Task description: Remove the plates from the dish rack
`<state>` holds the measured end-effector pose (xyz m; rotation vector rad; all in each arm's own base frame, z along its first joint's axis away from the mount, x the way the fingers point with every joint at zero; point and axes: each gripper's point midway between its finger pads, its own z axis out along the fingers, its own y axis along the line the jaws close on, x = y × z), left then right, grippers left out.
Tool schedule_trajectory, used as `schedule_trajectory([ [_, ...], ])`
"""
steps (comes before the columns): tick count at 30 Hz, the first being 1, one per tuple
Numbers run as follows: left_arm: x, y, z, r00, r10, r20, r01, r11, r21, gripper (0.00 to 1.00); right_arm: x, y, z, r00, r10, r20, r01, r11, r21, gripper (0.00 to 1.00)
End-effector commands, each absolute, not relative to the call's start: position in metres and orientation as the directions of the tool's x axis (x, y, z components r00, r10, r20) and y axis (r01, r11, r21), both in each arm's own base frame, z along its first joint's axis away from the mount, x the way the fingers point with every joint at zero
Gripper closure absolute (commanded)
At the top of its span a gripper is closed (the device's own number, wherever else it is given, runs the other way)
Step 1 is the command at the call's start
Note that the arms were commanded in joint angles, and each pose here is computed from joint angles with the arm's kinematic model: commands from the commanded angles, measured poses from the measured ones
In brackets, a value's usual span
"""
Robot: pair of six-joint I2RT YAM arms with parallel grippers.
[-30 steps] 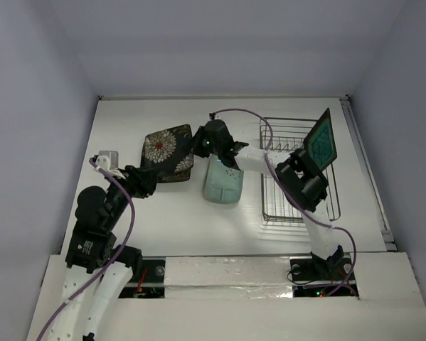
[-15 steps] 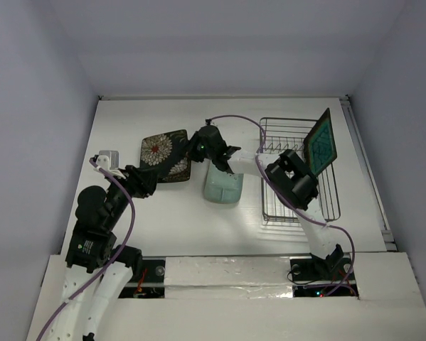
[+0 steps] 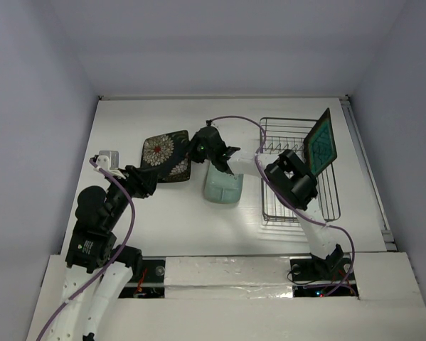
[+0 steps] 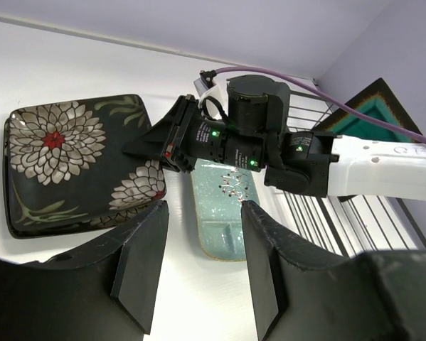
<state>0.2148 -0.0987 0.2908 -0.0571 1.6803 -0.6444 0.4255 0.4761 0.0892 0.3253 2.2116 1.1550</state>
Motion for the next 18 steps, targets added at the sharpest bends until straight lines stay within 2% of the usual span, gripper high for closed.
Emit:
schedule_trajectory([
  [1,0.215,-0.099,0.303,-0.184,-0.4,-0.898,0.336,0.833,-0.44,0.58,0.434,0.504,0.169,-0.727,0.556,-0.403,-0.18,0.412,0.893,0.8],
  [5,0.214,-0.099,0.303,-0.185,-0.401,-0.897,0.336,0.832,-0.442,0.58,0.435,0.504,0.164,-0.727,0.557,-0.402,-0.171,0.42,0.891,0.74],
  [10,0.214,-0.099,0.303,-0.183,-0.402,-0.897,0.338,0.831,-0.441,0.58,0.431,0.504,0.151,-0.735,0.523,-0.432,-0.16,0.485,0.86,0.61],
  [13,0.214,-0.099,0.304,-0.181,-0.402,-0.897,0.341,0.83,-0.441,0.58,0.43,0.5,0.144,-0.744,0.479,-0.466,-0.157,0.552,0.819,0.48],
  [14,0.214,-0.099,0.304,-0.18,-0.401,-0.898,0.341,0.831,-0.439,0.58,0.432,0.494,0.135,-0.741,0.473,-0.477,-0.131,0.594,0.794,0.4],
  [18,0.213,-0.099,0.305,-0.177,-0.403,-0.898,0.341,0.831,-0.44,0.58,0.434,0.49,0.137,-0.734,0.418,-0.536,-0.139,0.679,0.721,0.28],
])
